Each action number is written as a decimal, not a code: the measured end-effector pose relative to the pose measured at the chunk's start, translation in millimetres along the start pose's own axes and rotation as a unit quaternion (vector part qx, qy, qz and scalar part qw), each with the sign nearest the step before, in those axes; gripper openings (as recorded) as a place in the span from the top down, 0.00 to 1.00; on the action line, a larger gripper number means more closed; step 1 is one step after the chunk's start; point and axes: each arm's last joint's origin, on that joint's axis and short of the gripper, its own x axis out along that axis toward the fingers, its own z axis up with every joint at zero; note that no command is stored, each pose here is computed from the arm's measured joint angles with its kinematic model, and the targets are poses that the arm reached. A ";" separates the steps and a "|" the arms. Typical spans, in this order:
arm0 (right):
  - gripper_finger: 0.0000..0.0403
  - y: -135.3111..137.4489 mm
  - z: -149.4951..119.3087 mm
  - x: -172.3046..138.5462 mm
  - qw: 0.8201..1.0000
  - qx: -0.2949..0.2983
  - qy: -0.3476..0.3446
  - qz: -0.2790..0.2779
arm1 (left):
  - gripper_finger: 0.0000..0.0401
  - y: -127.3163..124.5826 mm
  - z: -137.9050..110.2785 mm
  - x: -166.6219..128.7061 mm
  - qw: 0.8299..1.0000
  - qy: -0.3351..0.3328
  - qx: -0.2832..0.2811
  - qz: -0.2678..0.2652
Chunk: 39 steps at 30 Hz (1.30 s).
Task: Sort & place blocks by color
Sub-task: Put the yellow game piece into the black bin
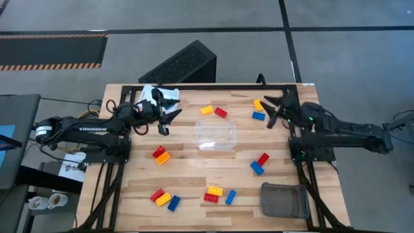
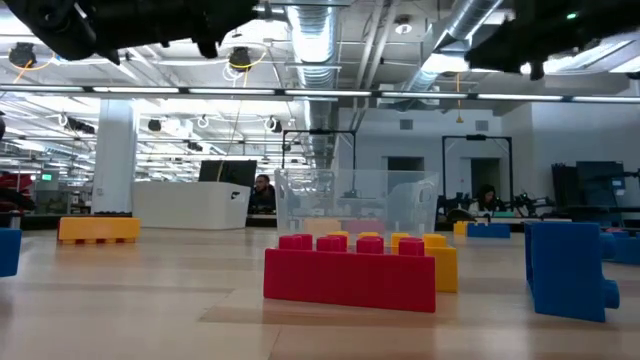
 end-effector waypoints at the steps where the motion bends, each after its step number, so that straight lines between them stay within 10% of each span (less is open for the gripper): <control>1: 0.49 -1.8 2.1 5.9 1.000 0.000 0.019 -0.014 | 0.59 -0.3 -1.1 1.4 1.000 -0.006 0.005 -0.006; 19: 0.34 -47.6 -40.0 123.0 0.950 0.029 0.305 -0.059 | 0.59 27.8 -21.1 10.3 0.999 0.013 -0.033 0.018; 29: 0.34 -93.7 -88.8 152.7 0.865 0.112 0.450 -0.192 | 0.59 27.0 -26.3 9.7 0.997 0.041 -0.061 -0.006; 39: 0.34 -103.6 -119.8 161.3 0.827 0.136 0.499 -0.220 | 0.59 26.1 -29.0 9.5 0.996 0.055 -0.073 -0.016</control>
